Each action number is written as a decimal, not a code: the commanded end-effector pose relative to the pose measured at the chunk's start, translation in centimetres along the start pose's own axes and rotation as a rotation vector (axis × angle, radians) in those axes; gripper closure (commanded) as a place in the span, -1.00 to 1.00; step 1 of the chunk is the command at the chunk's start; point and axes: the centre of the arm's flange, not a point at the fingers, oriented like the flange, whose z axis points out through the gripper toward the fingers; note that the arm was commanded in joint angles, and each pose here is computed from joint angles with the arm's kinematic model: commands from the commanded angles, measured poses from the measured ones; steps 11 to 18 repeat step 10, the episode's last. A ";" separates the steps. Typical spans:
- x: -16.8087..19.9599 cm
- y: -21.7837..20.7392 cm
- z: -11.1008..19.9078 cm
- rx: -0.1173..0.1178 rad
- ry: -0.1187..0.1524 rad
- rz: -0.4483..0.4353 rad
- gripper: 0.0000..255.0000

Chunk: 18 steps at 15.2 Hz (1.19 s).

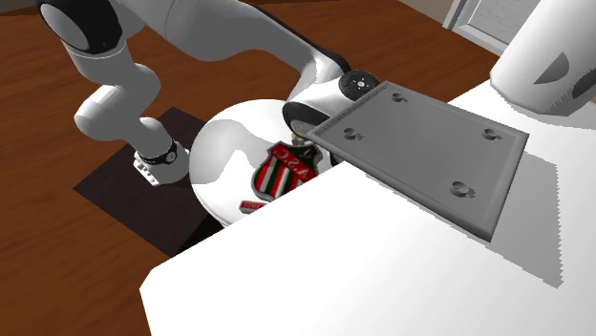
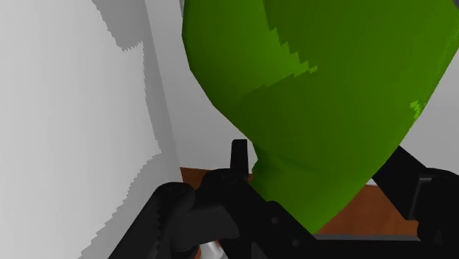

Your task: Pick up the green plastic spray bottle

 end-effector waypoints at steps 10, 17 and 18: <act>0.6 0.1 -4.9 -0.001 0.000 0.000 1.00; 0.6 0.1 -4.9 -0.001 0.000 0.000 1.00; 0.6 0.1 -4.9 -0.001 0.000 0.000 1.00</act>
